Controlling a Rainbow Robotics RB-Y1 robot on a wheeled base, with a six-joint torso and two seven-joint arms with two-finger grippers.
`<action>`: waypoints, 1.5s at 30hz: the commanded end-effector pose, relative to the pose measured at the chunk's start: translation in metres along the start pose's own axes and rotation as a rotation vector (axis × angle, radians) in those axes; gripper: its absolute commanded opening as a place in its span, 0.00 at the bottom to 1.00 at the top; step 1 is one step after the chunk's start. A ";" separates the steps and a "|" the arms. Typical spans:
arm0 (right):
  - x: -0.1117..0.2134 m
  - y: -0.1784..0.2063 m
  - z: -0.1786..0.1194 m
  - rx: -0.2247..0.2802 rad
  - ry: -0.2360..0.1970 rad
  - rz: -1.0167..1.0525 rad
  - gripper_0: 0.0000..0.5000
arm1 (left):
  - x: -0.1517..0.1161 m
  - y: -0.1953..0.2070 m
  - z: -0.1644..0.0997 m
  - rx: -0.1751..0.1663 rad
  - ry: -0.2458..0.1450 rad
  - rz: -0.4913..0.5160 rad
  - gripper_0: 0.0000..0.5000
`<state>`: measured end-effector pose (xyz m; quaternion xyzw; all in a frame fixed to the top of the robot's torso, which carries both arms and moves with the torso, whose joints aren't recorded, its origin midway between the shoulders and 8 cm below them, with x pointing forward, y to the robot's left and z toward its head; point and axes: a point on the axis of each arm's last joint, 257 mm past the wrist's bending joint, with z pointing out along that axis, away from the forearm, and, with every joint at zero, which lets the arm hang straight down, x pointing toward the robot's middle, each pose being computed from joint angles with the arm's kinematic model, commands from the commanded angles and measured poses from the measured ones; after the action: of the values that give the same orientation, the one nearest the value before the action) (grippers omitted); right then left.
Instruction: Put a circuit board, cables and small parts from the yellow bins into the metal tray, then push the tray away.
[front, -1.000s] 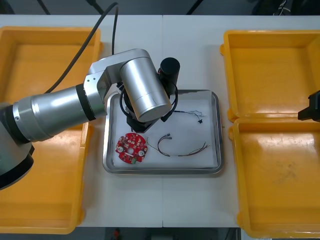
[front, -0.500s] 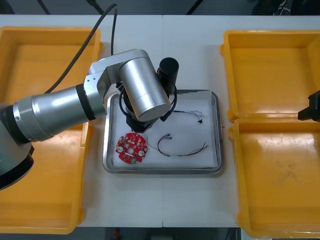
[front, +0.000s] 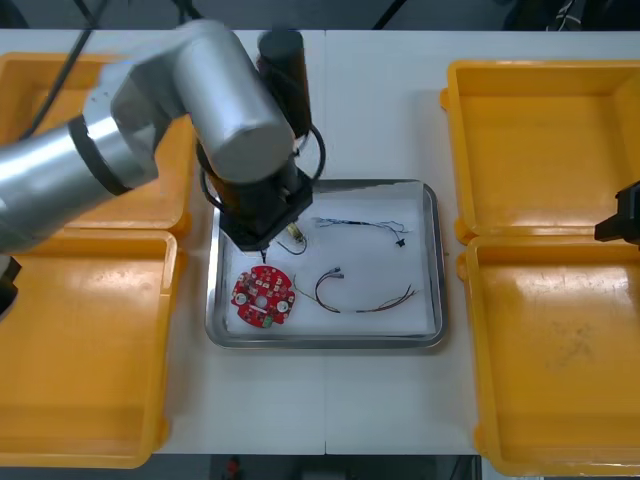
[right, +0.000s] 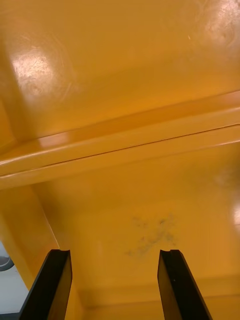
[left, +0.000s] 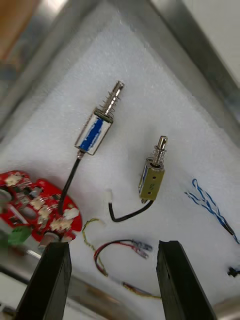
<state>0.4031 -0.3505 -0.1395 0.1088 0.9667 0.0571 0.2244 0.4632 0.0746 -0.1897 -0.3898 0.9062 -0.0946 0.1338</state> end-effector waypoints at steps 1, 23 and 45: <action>-0.002 0.011 -0.010 0.032 -0.033 -0.101 1.00 | -0.052 -0.008 -0.076 0.065 -0.027 0.102 1.00; 0.034 0.131 0.000 -0.056 0.087 -0.565 1.00 | -0.176 0.147 -0.122 -0.031 -0.104 0.437 1.00; 0.133 0.243 0.027 -0.167 0.148 -1.516 1.00 | -0.196 0.250 -0.086 -0.035 -0.192 0.568 1.00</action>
<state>0.3468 -0.1139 -0.1856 -0.5373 0.8345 -0.0182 0.1206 0.3914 0.3834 -0.1593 -0.1773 0.9618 -0.0300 0.2063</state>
